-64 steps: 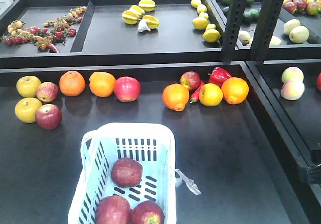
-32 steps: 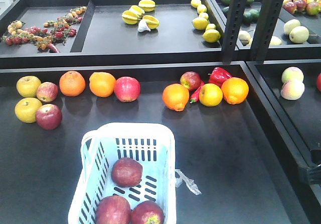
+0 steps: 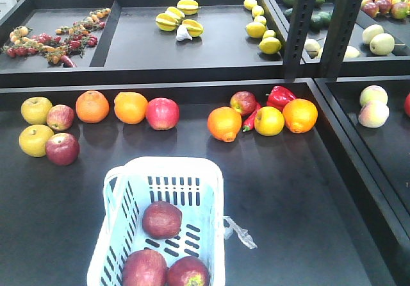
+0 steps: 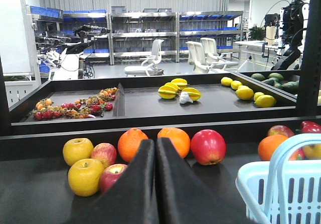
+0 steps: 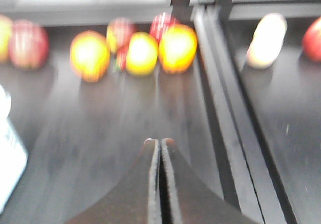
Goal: Pick three apples into basket with both arms
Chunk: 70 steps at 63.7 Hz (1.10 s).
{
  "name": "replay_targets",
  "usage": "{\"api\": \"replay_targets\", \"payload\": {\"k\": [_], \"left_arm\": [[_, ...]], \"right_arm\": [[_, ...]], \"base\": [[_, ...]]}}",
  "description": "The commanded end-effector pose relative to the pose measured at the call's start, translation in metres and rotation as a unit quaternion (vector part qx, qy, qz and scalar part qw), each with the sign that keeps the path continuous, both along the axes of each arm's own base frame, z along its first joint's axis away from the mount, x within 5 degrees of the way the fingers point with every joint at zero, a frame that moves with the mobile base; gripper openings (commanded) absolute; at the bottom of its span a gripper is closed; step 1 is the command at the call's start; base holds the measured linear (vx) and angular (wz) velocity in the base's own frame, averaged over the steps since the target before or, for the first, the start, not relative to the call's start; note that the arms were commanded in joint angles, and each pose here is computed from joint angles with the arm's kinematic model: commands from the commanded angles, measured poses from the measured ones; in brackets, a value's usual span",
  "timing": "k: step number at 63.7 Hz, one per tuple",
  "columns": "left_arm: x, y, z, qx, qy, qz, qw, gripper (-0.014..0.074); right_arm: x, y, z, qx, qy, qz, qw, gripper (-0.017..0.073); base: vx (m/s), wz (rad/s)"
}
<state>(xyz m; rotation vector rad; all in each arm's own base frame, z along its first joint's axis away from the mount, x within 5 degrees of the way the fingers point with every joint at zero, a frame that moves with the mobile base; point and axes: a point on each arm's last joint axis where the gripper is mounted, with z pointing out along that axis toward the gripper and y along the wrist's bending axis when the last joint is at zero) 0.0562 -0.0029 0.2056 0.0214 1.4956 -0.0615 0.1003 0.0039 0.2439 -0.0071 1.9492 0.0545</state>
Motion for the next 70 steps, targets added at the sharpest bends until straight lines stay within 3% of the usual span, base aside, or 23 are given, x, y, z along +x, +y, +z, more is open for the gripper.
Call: {"api": "replay_targets", "payload": {"k": [1, 28, 70], "left_arm": [[-0.001, 0.000, -0.001, -0.009, -0.030, -0.001, 0.999, -0.0006], [-0.001, 0.000, -0.001, -0.009, -0.030, -0.001, 0.999, -0.0006], [-0.001, 0.000, -0.001, -0.009, -0.030, -0.001, 0.999, -0.0006]], "right_arm": [[-0.011, -0.003, 0.004, -0.006, -0.100, -0.014, 0.995, -0.0009], [-0.044, -0.004, -0.047, 0.016, -0.201, -0.025, 0.979, -0.0009], [-0.044, -0.004, -0.043, 0.023, -0.224, -0.024, 0.974, -0.0009]], "base": [[0.00, 0.00], [0.00, 0.00], [0.00, 0.00]]}}
